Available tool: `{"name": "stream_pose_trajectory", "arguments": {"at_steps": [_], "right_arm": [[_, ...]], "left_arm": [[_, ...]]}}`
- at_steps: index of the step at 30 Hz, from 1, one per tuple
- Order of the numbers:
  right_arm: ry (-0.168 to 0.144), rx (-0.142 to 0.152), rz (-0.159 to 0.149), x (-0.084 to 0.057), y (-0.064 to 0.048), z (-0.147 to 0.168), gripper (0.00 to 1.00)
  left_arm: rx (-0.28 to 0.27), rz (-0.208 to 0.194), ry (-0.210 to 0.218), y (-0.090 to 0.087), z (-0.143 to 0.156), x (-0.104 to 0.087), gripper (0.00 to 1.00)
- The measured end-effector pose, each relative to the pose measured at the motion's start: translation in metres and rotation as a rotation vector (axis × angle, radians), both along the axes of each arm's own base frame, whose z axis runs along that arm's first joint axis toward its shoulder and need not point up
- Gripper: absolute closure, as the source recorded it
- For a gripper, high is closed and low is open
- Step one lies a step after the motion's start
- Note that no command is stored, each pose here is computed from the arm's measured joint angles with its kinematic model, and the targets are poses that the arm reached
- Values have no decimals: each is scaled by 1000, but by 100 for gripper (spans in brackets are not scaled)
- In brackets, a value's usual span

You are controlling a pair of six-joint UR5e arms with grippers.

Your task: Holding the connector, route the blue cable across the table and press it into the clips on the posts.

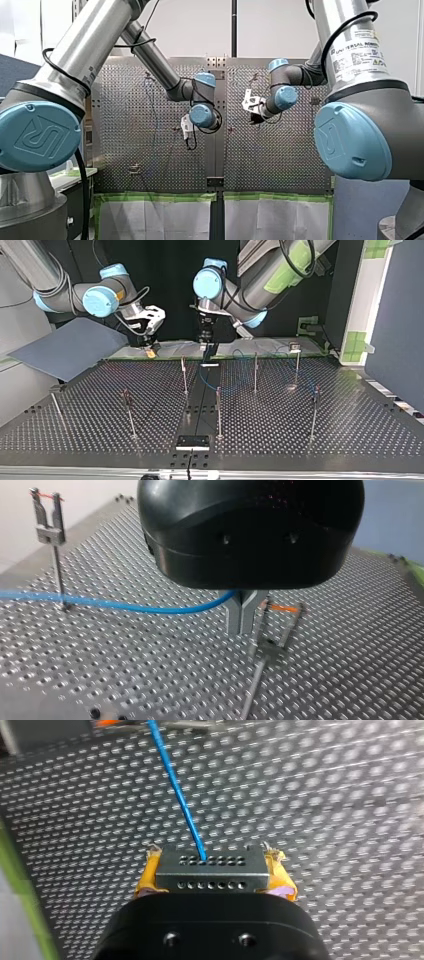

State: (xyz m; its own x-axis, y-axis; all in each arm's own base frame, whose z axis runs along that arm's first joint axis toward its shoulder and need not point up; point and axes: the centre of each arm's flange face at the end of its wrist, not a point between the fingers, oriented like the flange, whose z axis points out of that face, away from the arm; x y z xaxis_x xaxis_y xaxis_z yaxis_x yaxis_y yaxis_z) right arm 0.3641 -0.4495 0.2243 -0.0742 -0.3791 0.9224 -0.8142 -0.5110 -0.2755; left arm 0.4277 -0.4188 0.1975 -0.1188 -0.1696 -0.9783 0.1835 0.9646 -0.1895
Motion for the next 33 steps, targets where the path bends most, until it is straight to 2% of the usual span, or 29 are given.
{"name": "stream_pose_trajectory", "arguments": {"at_steps": [7, 10, 13, 16, 24, 28, 33], "right_arm": [[14, 35, -3, -7, 9, -39, 100], [7, 41, -13, -13, 11, -49, 100], [-9, 38, -24, -18, 9, -52, 100], [-34, 27, -24, -21, 2, -52, 100], [-92, -42, -14, -25, -26, -40, 100], [-103, -46, -14, -29, -33, -40, 100], [-103, -29, -16, -35, -41, -50, 100]], "left_arm": [[-20, -10, 8, -11, -6, 16, 98], [-29, -11, 9, -15, -11, 25, 98], [-26, -14, 19, -17, -23, 29, 98], [-21, -21, 34, -18, -38, 32, 98], [-23, -34, 37, -18, -46, 34, 98], [-35, -47, 23, -20, -43, 39, 98], [-51, -50, 12, -20, -40, 44, 98]]}}
